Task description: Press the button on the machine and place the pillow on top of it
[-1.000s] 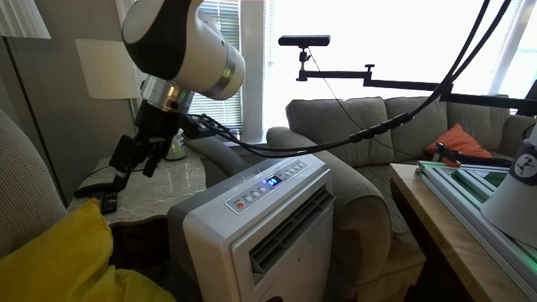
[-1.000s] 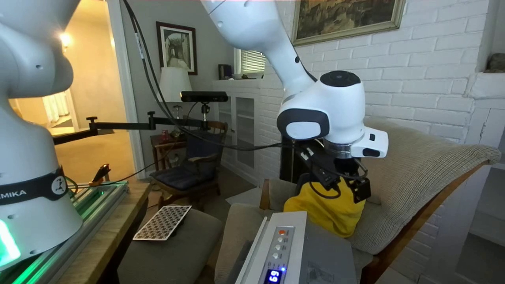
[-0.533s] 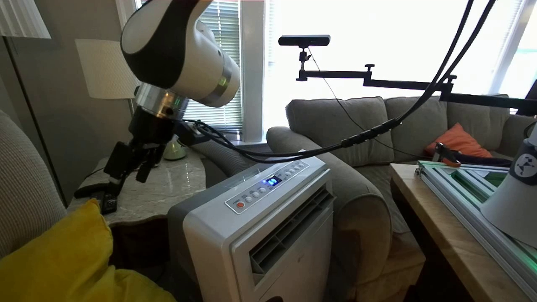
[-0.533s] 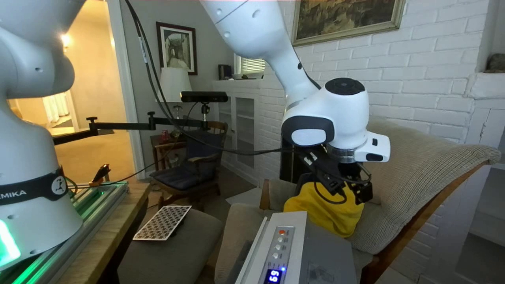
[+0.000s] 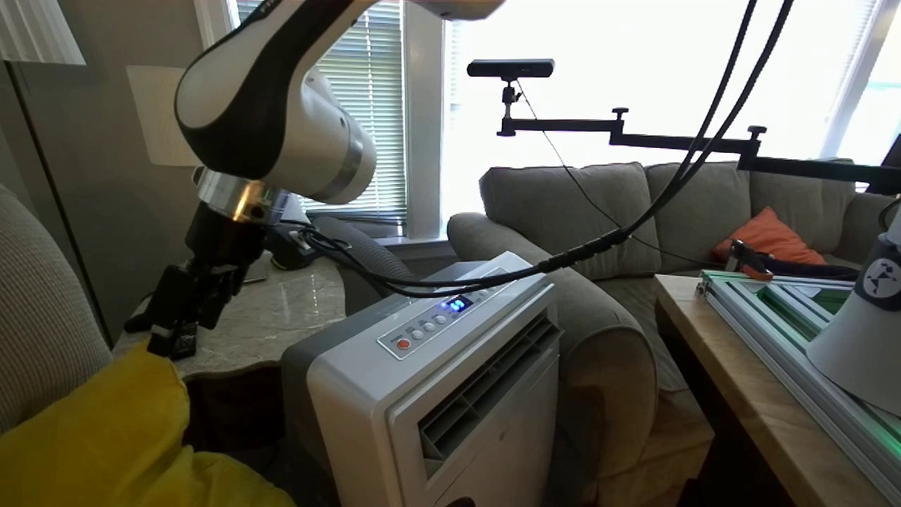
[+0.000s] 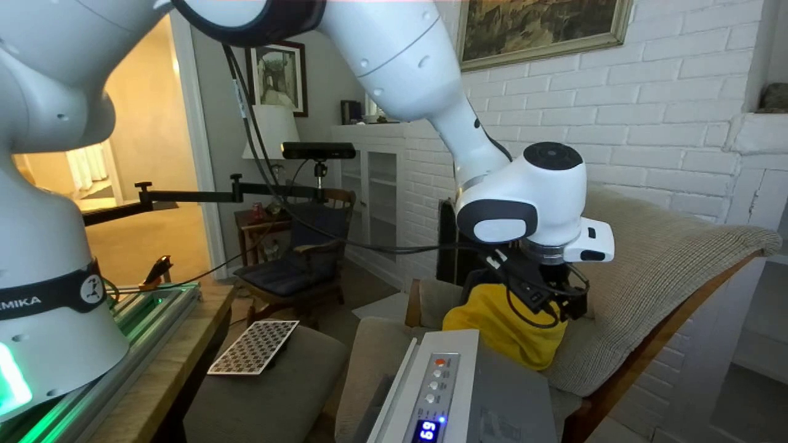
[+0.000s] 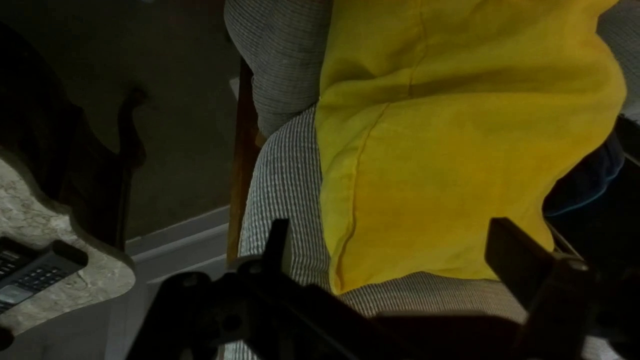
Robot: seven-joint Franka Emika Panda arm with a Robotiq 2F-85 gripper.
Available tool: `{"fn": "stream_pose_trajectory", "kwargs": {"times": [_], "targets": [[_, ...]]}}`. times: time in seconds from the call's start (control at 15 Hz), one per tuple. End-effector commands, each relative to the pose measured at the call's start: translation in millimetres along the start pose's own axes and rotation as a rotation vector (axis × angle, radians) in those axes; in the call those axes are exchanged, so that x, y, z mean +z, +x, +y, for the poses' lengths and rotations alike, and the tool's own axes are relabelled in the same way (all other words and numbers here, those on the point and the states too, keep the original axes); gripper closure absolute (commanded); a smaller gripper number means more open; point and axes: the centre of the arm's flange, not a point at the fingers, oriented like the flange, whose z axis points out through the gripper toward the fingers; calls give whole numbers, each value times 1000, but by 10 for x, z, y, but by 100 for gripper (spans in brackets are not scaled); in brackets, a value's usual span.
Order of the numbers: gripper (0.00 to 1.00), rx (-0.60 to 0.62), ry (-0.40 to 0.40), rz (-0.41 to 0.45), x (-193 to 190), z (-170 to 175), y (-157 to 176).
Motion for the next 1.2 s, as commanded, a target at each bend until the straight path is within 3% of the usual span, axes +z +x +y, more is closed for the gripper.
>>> {"fn": "stream_pose_trajectory", "kwargs": {"times": [0.0,0.4,0.47,0.53,1.13], "targets": [[0,-32,29,-15,348,96,244],[1,-41,70,-40,594,147,389],[26,-39,80,-43,629,160,409],[26,-34,85,-46,663,164,424],[89,-43,78,-71,553,-43,470]]}}
